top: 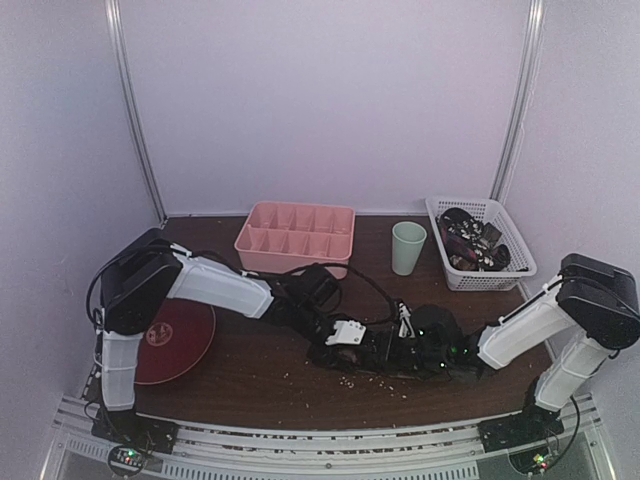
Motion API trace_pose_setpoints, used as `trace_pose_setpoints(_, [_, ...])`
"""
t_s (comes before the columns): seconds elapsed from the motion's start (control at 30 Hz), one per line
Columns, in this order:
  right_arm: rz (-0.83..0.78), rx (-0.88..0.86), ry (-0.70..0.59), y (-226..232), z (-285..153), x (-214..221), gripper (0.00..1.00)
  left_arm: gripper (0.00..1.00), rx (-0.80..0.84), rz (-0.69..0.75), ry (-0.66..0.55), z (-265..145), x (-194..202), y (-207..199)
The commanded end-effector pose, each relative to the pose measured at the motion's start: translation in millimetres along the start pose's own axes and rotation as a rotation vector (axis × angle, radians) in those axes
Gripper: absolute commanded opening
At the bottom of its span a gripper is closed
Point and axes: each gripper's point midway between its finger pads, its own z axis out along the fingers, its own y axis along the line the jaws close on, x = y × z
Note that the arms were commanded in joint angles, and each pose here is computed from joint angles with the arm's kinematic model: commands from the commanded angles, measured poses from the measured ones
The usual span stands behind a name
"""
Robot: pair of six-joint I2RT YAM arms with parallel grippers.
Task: Roll the ties
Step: Roll the tie at the center of the board.
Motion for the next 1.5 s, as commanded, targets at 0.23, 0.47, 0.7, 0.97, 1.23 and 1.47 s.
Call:
trace_pose_setpoints(0.23, [0.002,0.031,0.017,-16.2,8.0,6.1,0.28,0.97,-0.176,-0.054,0.0,-29.5,-18.4,22.0])
trace_pose_setpoints(0.47, [-0.002,0.044,0.019,-18.7,11.2,6.3,0.28,0.98,-0.34,-0.21,0.012,-63.9,-27.4,43.0])
trace_pose_setpoints(0.7, [-0.007,0.06,0.015,-19.9,11.2,4.4,0.29,0.98,-0.675,-0.441,0.081,-125.6,-8.5,78.7])
trace_pose_setpoints(0.97, [-0.011,0.072,0.021,-22.5,13.0,5.6,0.29,0.85,-0.577,-0.642,-0.091,-148.8,-5.5,61.0])
trace_pose_setpoints(1.23, [-0.006,0.069,0.029,-20.6,15.9,6.8,0.29,0.09,-0.517,-0.847,-0.044,-118.4,30.3,41.2])
trace_pose_setpoints(1.47, [-0.013,0.096,0.019,-26.2,12.2,5.7,0.29,0.0,-0.493,-0.96,-0.009,-95.4,60.7,23.2])
